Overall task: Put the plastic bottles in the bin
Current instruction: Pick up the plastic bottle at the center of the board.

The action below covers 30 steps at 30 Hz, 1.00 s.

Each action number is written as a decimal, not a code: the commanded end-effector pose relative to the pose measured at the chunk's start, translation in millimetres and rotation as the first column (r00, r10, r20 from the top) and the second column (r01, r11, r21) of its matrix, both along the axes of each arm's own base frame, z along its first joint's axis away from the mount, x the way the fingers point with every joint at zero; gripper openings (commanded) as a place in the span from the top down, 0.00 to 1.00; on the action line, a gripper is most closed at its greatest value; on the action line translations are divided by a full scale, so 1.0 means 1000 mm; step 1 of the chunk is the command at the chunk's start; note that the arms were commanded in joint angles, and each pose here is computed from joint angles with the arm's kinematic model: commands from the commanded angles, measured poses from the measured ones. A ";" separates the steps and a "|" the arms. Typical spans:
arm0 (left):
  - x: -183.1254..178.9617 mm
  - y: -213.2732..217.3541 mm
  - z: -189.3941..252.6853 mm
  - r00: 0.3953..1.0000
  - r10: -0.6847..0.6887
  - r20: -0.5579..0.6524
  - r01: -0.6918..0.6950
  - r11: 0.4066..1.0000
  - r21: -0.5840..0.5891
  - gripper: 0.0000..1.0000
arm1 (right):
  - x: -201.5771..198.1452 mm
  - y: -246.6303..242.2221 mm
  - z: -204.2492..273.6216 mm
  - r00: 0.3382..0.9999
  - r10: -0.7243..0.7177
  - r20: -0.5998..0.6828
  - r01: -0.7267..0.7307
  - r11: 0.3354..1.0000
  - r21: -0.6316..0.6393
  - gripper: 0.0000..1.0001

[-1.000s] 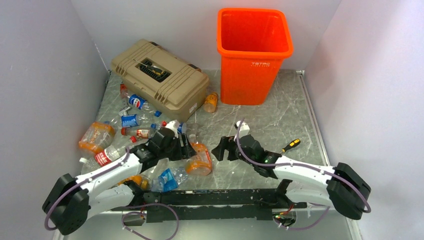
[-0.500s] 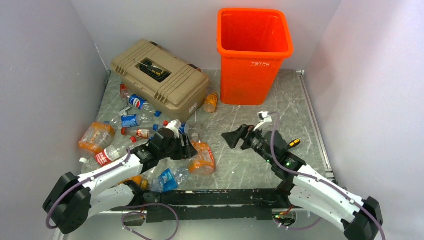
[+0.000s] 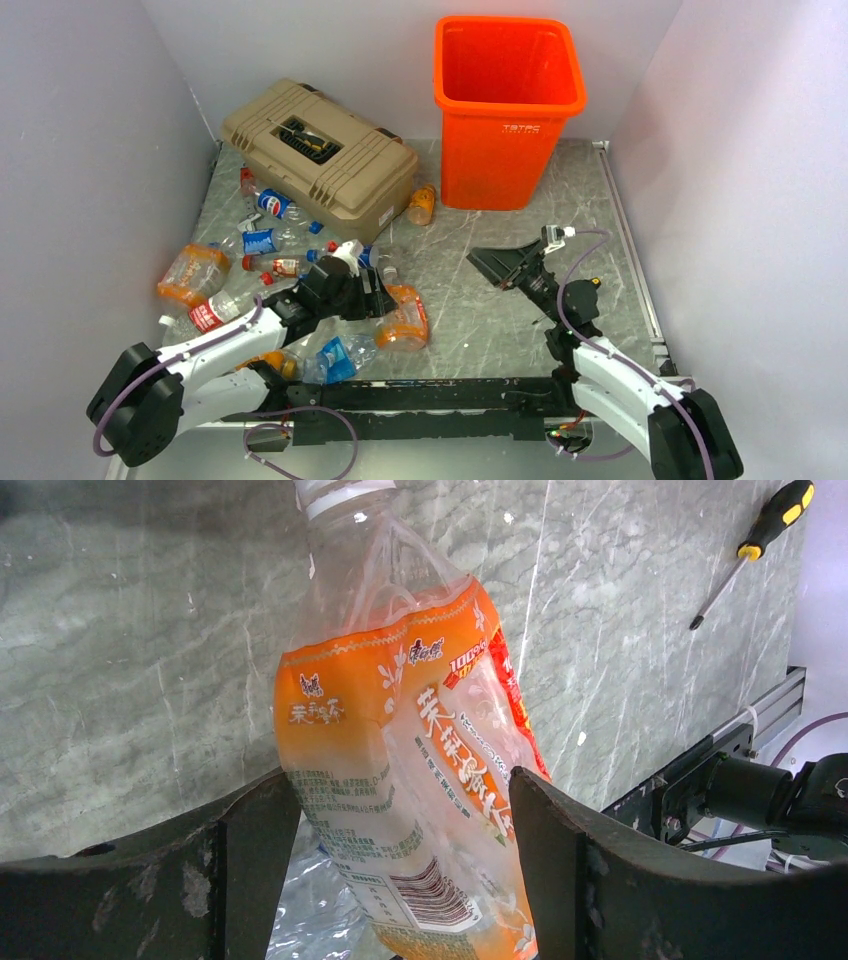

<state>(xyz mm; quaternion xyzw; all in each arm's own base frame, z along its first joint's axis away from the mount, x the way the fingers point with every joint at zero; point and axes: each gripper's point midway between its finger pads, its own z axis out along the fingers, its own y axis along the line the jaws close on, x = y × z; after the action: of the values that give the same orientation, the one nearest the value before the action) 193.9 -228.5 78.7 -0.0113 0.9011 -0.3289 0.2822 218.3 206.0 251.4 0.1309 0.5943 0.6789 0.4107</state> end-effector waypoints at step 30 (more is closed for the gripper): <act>0.010 -0.026 -0.016 0.995 -0.016 -0.094 0.014 1.000 -0.026 0.16 | -0.007 -0.019 -0.024 0.979 -0.083 0.185 0.153 0.901 -0.406 0.08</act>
<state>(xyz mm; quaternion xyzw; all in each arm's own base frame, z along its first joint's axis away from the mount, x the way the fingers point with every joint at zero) 197.8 -239.6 56.8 -0.0187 0.9174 -0.3171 0.2398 204.2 191.9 238.2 0.0218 0.6709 0.5466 0.5007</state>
